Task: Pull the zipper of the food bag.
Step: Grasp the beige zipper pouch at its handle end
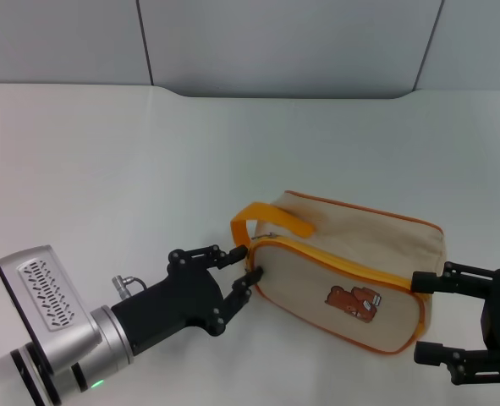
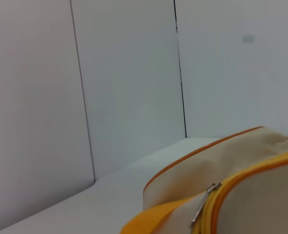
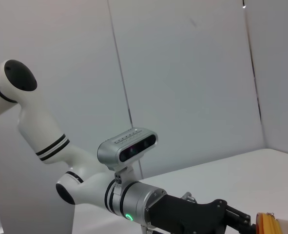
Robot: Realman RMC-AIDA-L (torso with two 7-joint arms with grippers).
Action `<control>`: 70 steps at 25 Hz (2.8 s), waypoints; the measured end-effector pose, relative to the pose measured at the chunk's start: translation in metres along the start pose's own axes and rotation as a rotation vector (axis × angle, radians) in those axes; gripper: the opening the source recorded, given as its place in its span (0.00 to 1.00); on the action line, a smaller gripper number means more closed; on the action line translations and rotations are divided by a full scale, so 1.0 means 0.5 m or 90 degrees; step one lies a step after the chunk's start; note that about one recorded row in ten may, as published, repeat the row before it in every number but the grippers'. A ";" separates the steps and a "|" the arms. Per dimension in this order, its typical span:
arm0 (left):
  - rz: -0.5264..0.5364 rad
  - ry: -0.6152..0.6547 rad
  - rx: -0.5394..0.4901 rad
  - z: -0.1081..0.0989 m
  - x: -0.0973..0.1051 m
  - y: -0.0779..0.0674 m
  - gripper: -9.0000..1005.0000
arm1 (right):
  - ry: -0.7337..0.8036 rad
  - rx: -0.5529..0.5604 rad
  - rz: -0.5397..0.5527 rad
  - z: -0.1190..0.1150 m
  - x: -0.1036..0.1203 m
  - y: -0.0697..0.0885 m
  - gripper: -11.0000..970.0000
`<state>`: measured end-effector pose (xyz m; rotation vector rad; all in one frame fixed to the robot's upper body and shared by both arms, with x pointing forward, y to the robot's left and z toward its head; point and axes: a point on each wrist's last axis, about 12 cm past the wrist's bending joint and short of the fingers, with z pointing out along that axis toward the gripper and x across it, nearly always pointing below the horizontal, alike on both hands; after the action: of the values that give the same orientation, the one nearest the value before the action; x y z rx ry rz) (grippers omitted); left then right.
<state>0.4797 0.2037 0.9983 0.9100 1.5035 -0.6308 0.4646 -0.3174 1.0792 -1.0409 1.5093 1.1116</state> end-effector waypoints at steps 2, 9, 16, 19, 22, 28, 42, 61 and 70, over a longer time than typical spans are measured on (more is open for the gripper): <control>-0.005 -0.002 0.001 0.002 -0.001 -0.002 0.22 | 0.000 0.000 0.000 0.000 0.000 0.000 0.85; -0.015 0.004 -0.010 0.022 -0.005 0.001 0.48 | 0.000 0.000 0.000 0.000 0.000 0.000 0.85; -0.026 0.008 -0.049 0.030 -0.006 0.014 0.52 | 0.000 0.000 0.000 0.000 0.000 0.000 0.85; -0.026 0.007 -0.051 0.029 -0.006 0.015 0.52 | 0.000 0.000 0.000 0.000 0.000 0.000 0.85; -0.025 0.009 -0.040 0.039 -0.010 0.013 0.51 | 0.000 0.000 0.000 0.000 0.000 0.000 0.85; -0.012 0.022 -0.016 0.061 -0.016 0.012 0.51 | 0.000 -0.002 -0.003 0.000 -0.002 -0.001 0.85; 0.011 0.013 -0.010 0.078 -0.027 0.011 0.25 | 0.000 -0.002 -0.003 0.000 -0.002 -0.001 0.85; 0.063 -0.074 -0.032 0.047 -0.040 -0.008 0.08 | -0.087 0.080 -0.033 -0.037 -0.015 0.004 0.85; 0.216 -0.168 -0.062 -0.002 -0.066 0.013 0.07 | -0.197 0.237 -0.110 -0.039 -0.006 0.009 0.85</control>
<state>0.4842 0.2020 1.0315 0.9394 1.1030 -0.4077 0.4567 -0.3348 1.0853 -0.6918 1.2865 0.7891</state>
